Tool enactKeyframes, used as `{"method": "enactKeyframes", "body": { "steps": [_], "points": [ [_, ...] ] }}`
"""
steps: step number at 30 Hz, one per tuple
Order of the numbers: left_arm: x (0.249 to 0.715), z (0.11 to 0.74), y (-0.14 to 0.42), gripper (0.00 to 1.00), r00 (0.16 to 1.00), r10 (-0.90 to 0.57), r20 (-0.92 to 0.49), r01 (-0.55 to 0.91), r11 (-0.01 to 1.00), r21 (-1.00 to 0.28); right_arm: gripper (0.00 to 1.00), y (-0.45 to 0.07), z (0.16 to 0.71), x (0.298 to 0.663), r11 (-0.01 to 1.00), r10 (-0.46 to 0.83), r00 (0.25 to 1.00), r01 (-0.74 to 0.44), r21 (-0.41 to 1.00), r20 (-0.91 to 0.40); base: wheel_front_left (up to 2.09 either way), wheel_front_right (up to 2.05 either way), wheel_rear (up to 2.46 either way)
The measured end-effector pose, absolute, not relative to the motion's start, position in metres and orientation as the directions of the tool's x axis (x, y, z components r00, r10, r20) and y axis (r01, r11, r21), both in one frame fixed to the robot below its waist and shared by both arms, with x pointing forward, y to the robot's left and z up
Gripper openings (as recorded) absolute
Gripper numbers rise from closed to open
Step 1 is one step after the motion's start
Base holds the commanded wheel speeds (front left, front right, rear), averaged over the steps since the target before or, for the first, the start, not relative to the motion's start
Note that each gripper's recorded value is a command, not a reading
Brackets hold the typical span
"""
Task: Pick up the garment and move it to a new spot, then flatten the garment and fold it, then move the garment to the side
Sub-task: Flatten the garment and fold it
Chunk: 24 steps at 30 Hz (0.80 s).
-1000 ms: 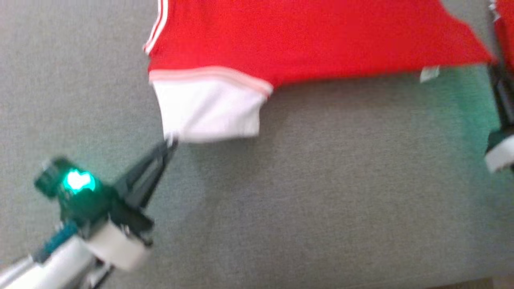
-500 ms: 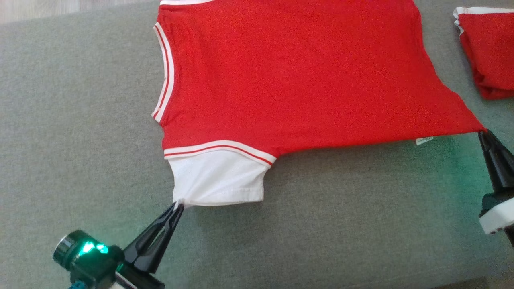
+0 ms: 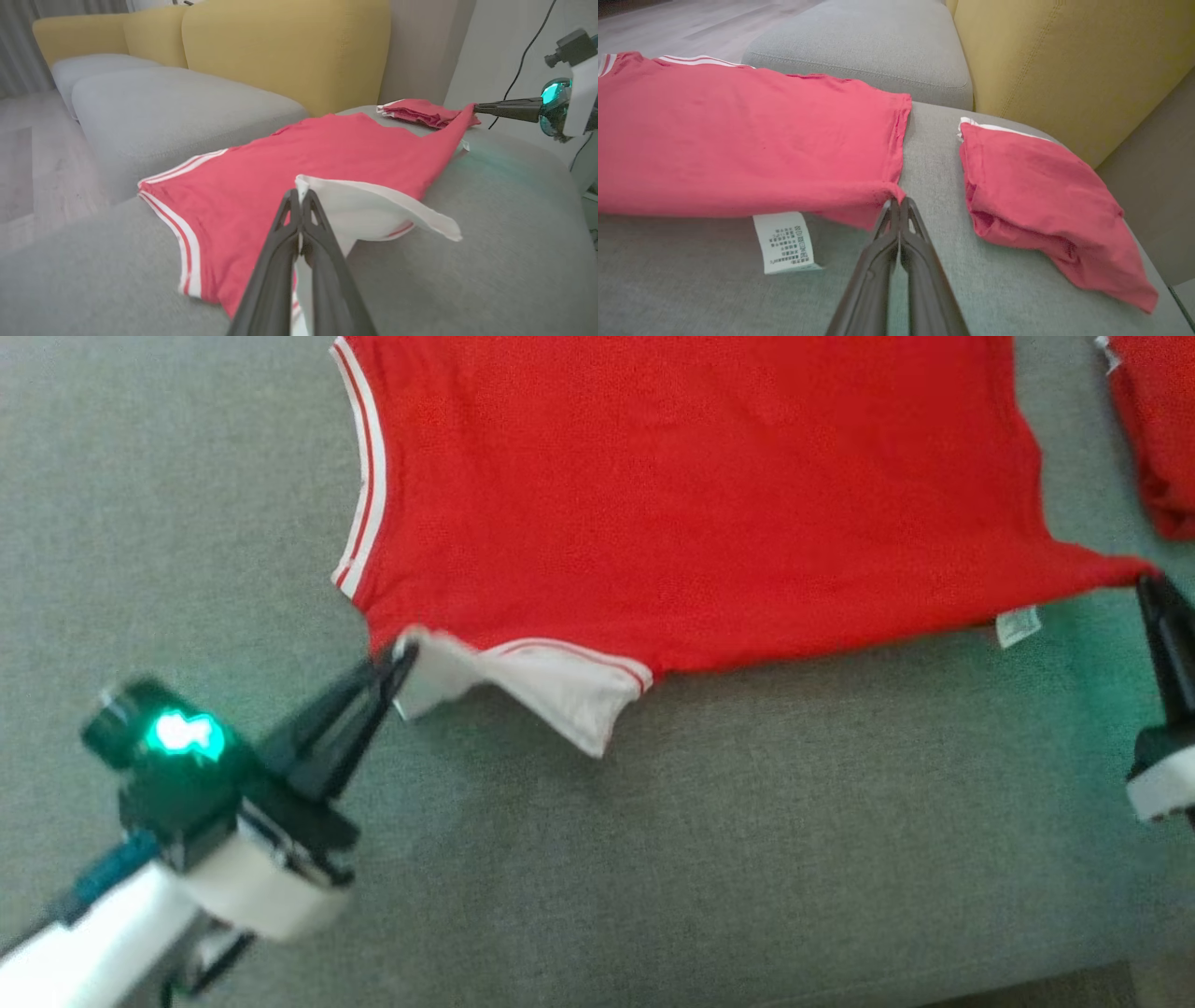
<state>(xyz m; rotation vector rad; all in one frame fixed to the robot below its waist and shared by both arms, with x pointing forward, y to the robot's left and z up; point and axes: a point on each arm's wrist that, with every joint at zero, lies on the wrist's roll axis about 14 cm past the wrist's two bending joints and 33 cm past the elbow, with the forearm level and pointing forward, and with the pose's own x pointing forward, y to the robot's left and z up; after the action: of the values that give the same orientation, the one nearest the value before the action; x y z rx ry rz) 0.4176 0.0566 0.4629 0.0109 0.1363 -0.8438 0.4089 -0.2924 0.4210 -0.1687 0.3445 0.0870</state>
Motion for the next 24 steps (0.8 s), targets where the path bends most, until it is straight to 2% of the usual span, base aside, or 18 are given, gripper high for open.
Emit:
{"method": "enactKeyframes", "body": {
  "steps": [9, 24],
  "points": [
    [0.484, 0.493, 0.047, 0.00, 0.622, -0.781, -0.060, 0.782, 0.615, 0.097, 0.00, -0.292, 0.429, 0.454, 0.978, 0.069, 0.949, -0.125, -0.166, -0.308, 0.00, 0.00, 0.00],
    [0.565, 0.470, 0.047, 0.00, 0.649, -0.752, -0.121, 0.758, 0.624, 0.188, 0.00, -0.287, 0.408, 0.518, 0.973, 0.091, 0.948, -0.149, -0.174, -0.305, 0.00, 0.00, 0.00]
  ]
}}
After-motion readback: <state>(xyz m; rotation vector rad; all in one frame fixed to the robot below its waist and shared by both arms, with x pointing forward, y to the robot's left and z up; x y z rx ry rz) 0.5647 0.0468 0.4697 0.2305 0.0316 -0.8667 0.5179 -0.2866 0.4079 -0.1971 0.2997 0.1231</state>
